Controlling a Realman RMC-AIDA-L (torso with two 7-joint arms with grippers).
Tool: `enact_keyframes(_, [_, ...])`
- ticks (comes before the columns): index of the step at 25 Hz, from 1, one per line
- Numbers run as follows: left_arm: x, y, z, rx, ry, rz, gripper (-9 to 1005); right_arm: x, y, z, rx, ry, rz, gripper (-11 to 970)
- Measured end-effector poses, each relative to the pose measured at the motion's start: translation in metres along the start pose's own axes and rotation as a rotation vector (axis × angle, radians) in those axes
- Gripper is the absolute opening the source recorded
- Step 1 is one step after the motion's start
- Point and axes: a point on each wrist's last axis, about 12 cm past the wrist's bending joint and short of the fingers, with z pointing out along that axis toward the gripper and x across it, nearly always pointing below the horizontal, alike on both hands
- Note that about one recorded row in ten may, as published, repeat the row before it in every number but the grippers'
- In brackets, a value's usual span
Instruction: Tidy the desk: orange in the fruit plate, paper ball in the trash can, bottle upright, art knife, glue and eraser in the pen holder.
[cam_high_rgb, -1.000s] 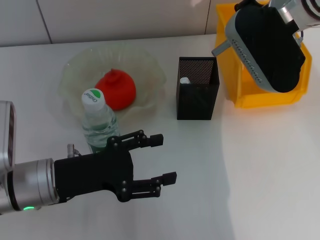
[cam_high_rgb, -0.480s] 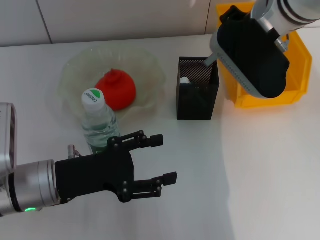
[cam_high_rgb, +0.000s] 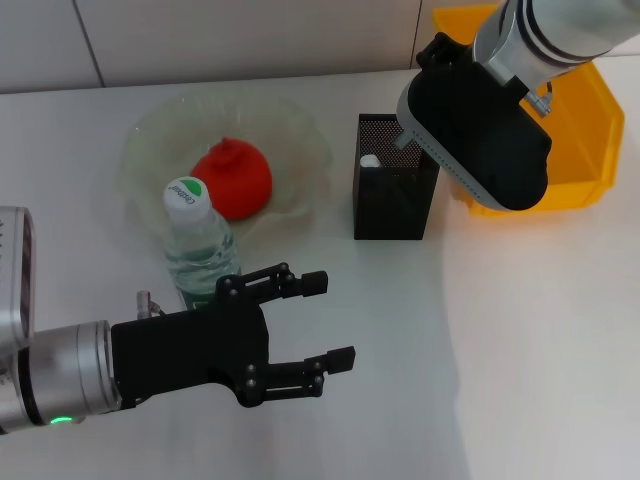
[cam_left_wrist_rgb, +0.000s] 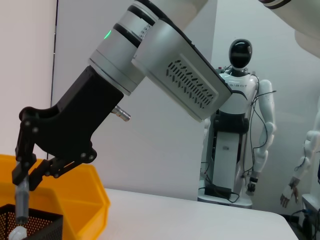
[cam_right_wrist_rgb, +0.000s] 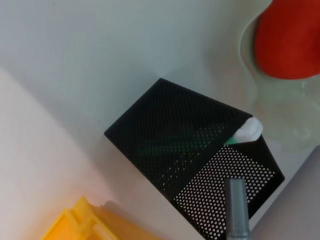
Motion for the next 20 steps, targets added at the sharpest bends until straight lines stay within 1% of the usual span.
enact_keyframes(9, [0.000,0.000,0.000,0.000,-0.001,0.000,802,-0.004,-0.007,0.003,-0.016,0.005,-0.040,126])
enact_keyframes(12, [0.000,0.000,0.000,-0.001,0.000,0.000,802,0.000,-0.010,0.001,-0.016,0.016,-0.084,126])
enact_keyframes(15, [0.000,0.000,0.000,-0.001,0.001,-0.001,802,0.001,-0.010,0.000,-0.018,0.020,-0.101,126])
enact_keyframes(17, [0.000,0.000,0.000,-0.001,0.001,-0.001,802,0.003,-0.009,0.000,-0.022,0.022,-0.140,126])
enact_keyframes(20, [0.000,0.000,0.000,-0.002,0.000,-0.001,802,0.005,-0.008,0.000,-0.024,0.023,-0.160,126])
